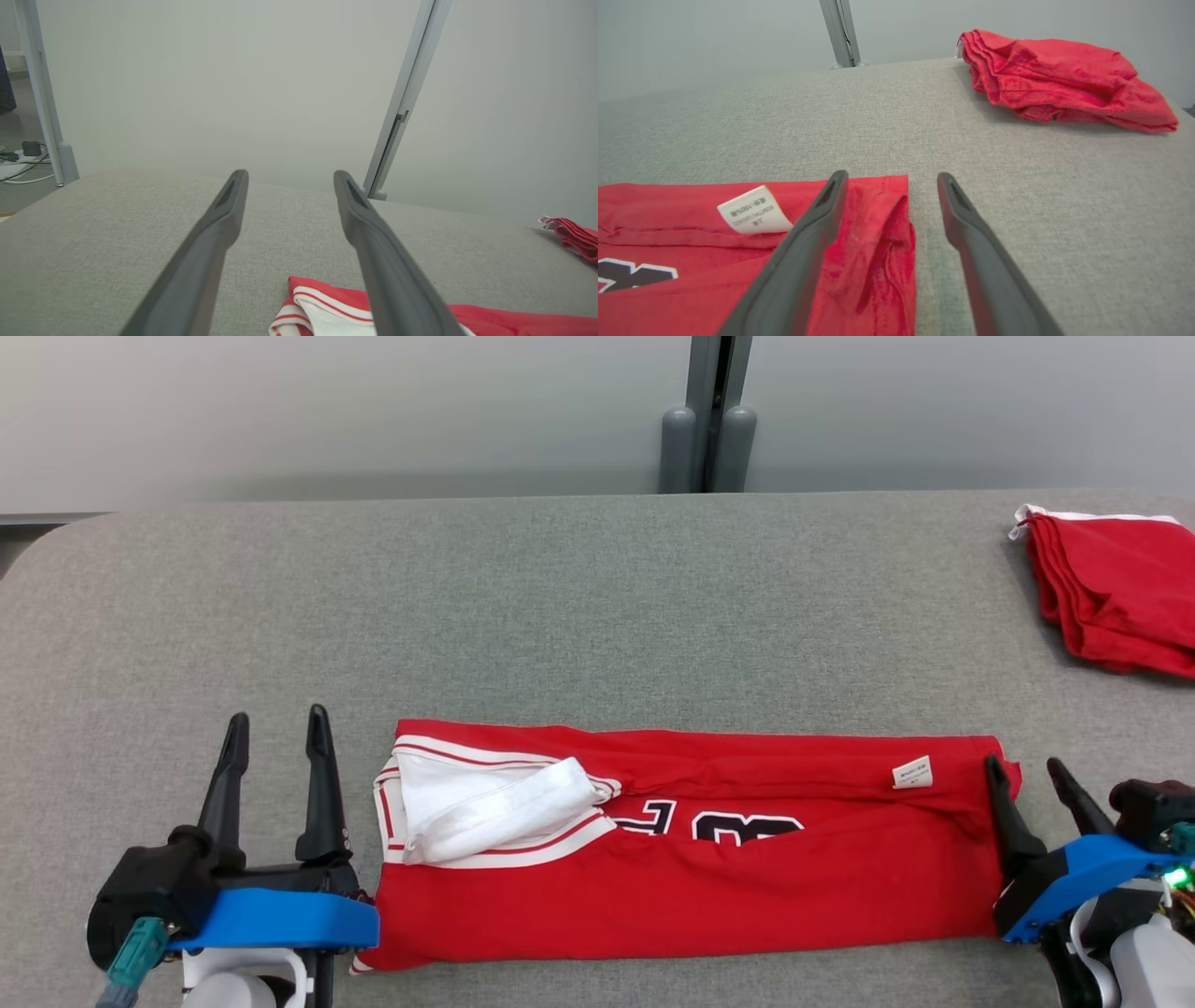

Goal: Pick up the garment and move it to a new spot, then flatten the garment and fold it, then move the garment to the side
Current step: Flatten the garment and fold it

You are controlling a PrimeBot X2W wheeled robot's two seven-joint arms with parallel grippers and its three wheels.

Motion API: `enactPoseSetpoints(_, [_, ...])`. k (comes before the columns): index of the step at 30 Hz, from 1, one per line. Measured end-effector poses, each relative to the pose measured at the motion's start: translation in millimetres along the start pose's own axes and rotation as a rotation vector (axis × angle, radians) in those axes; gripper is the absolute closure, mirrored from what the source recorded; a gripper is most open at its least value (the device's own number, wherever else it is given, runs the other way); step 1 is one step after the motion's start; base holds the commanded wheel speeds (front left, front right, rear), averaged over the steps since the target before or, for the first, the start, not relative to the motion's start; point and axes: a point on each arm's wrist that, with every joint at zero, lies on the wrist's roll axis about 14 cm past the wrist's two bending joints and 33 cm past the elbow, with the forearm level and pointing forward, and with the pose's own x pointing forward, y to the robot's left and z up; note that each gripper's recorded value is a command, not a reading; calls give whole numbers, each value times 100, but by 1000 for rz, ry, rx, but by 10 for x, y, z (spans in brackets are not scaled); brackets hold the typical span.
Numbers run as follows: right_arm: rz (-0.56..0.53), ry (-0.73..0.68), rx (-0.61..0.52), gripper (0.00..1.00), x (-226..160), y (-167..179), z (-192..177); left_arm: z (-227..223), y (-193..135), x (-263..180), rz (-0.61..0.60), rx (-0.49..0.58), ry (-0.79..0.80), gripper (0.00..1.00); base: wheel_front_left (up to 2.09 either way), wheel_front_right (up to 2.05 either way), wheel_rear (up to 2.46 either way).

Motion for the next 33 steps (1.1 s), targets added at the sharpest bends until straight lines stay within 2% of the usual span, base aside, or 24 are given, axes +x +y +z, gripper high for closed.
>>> enactPoseSetpoints(13, [-15,156,56,2,-34,83,-524,-3,234,-23,77,31,-32,0,0,0,0])
enactPoseSetpoints(14, [-14,161,61,53,-38,95,-541,-6,239,-29,78,37,-31,0,0,0,0])
enactPoseSetpoints(15, [-14,164,78,53,-39,111,-553,-10,246,-34,80,38,-31,0,0,0,0])
enactPoseSetpoints(16, [-14,167,92,67,-40,128,-564,-14,249,-39,81,40,-31,0,0,0,0])
enactPoseSetpoints(17, [-12,170,102,100,-43,144,-573,-14,252,-43,81,43,-31,0,0,0,0])
enactPoseSetpoints(24, [-39,124,153,100,-79,51,-491,12,259,-63,78,73,-39,0,0,0,0])
enactPoseSetpoints(33, [-134,11,98,100,-107,-537,-76,36,272,-87,77,95,-44,0,0,0,0])
